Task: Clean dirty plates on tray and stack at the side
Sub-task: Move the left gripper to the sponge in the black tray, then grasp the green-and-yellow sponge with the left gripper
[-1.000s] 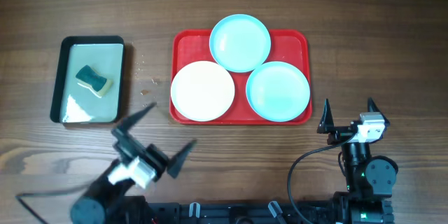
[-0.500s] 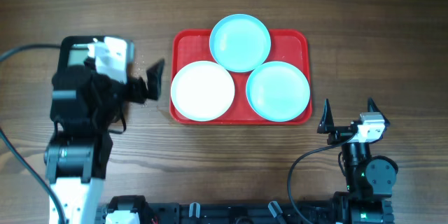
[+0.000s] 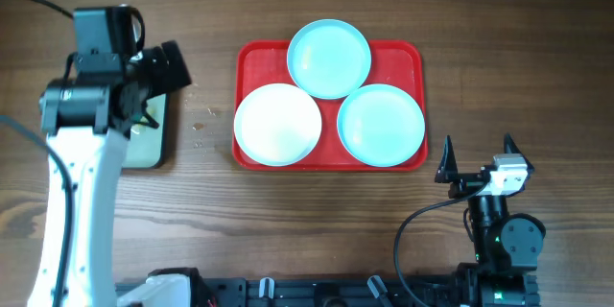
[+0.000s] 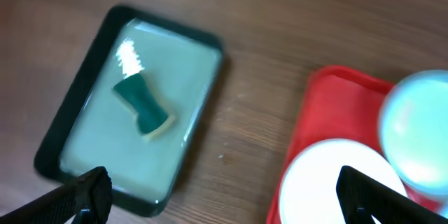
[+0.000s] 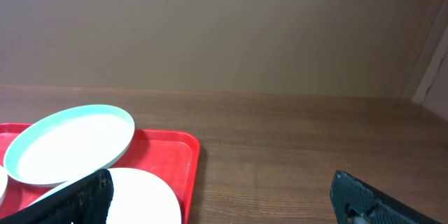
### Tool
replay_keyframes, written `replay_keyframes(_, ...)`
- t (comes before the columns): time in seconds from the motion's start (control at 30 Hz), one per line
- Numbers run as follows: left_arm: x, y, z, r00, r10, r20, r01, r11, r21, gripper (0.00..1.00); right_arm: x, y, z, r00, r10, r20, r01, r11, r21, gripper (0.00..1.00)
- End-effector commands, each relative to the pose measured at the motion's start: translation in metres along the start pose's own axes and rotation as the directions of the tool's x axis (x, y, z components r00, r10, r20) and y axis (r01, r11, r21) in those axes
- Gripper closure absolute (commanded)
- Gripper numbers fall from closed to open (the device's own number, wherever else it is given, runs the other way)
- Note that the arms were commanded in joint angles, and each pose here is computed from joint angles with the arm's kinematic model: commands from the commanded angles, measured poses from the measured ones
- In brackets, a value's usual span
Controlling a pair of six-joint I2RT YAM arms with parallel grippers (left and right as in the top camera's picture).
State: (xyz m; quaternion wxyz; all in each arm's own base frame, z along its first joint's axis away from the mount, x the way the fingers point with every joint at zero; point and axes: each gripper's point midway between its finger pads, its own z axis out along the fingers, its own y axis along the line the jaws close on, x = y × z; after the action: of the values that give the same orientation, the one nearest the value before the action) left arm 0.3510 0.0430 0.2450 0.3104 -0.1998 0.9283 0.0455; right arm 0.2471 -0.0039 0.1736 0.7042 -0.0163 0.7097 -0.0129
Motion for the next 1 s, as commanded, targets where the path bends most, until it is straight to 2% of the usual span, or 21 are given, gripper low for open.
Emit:
replay_keyframes(0.0,-0.016,0.062,0.006,0.921,-0.378,0.093,0.389,0.907,-0.165,0.0,0.0,-0.003,0.0,1.0,0.017,0.004,-0.017,1.0,0.015,0.0)
replay_keyframes(0.23,-0.008,0.132,0.034,0.829,-0.558,0.043,0.55,0.799,-0.241,0.0,0.0,-0.003,0.0,1.0,0.017,0.004,-0.017,1.0,0.015,0.0)
replay_keyframes(0.4,0.022,0.119,0.093,0.791,-0.585,-0.179,0.544,0.806,-0.232,0.0,0.0,-0.003,0.0,1.0,0.017,0.004,-0.017,1.0,0.015,0.0)
replay_keyframes(0.6,0.059,0.124,0.154,0.74,-0.596,-0.311,0.506,0.798,-0.327,0.0,0.0,-0.003,0.0,1.0,0.017,0.004,-0.017,1.0,0.015,0.0)
replay_keyframes(0.83,0.084,0.113,0.206,0.688,-0.6,-0.409,0.513,0.8,-0.31,0.01,0.0,-0.003,0.0,1.0,0.017,0.004,-0.017,1.0,0.015,0.0)
replay_keyframes(0.97,0.087,0.111,0.223,0.687,-0.6,-0.41,0.521,0.8,-0.297,0.0,0.0,-0.003,0.0,1.0,0.017,0.004,-0.017,1.0,0.015,0.0)
